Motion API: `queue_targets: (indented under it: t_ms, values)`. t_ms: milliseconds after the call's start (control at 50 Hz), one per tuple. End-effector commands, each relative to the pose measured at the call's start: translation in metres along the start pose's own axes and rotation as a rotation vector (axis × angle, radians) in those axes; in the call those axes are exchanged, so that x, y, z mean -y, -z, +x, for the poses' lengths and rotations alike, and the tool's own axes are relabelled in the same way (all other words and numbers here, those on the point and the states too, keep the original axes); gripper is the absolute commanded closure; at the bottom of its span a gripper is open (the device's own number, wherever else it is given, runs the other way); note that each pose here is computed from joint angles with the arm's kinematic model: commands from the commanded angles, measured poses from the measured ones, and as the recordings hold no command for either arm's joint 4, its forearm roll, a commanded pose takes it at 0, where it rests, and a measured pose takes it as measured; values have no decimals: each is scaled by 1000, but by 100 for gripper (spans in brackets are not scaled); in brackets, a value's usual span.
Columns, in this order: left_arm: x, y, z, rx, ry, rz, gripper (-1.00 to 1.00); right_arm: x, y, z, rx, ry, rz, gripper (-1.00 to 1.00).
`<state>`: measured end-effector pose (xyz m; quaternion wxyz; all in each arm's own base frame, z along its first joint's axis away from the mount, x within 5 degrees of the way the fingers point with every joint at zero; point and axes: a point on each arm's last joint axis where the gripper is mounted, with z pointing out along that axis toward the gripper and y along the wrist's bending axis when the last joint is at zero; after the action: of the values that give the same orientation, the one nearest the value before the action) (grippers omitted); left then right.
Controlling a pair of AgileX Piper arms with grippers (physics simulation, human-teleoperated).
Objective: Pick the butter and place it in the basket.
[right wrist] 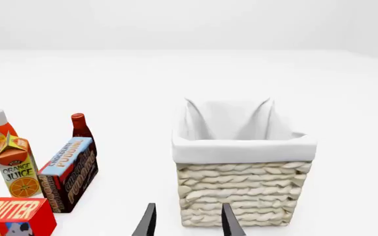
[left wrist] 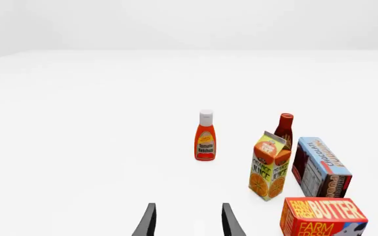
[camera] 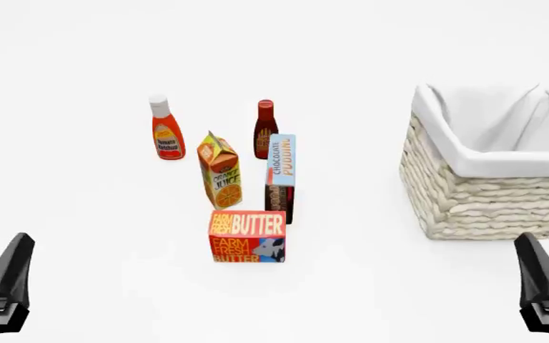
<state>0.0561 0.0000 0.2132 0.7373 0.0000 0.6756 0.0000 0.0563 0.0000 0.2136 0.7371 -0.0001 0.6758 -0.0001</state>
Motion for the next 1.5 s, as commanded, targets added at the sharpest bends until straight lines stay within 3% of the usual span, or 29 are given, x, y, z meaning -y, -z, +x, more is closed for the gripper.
queue_targets:
  t_ms: [20, 400, 500, 540, 660, 780, 840, 1100, 1360, 1500]
  values:
    - [0, 0, 0, 0, 0, 0, -100, 0, 0, -1, -3, 0, -2, -100]
    - [0, 0, 0, 0, 0, 0, -100, -2, 0, -6, -7, 13, -33, -100]
    - [0, 0, 0, 0, 0, 0, -100, -4, 3, -24, 10, 11, -78, -100]
    - [0, 0, 0, 0, 0, 0, -100, -5, 5, -33, 7, -22, -102, -100]
    - [0, 0, 0, 0, 0, 0, -100, -6, 6, -58, 9, 33, -134, -100]
    - [0, 0, 0, 0, 0, 0, -100, -7, 6, -97, 28, 45, -169, -100]
    - [0, 0, 0, 0, 0, 0, -100, -9, 1, -117, 23, 78, -199, -100]
    - [0, 0, 0, 0, 0, 0, -100, -22, -24, -157, -24, 149, -319, -100]
    - [0, 0, 0, 0, 0, 0, -100, -38, -47, -182, -66, 210, -423, -100]
    - [0, 0, 0, 0, 0, 0, -100, -49, -60, -195, -105, 206, -473, -100]
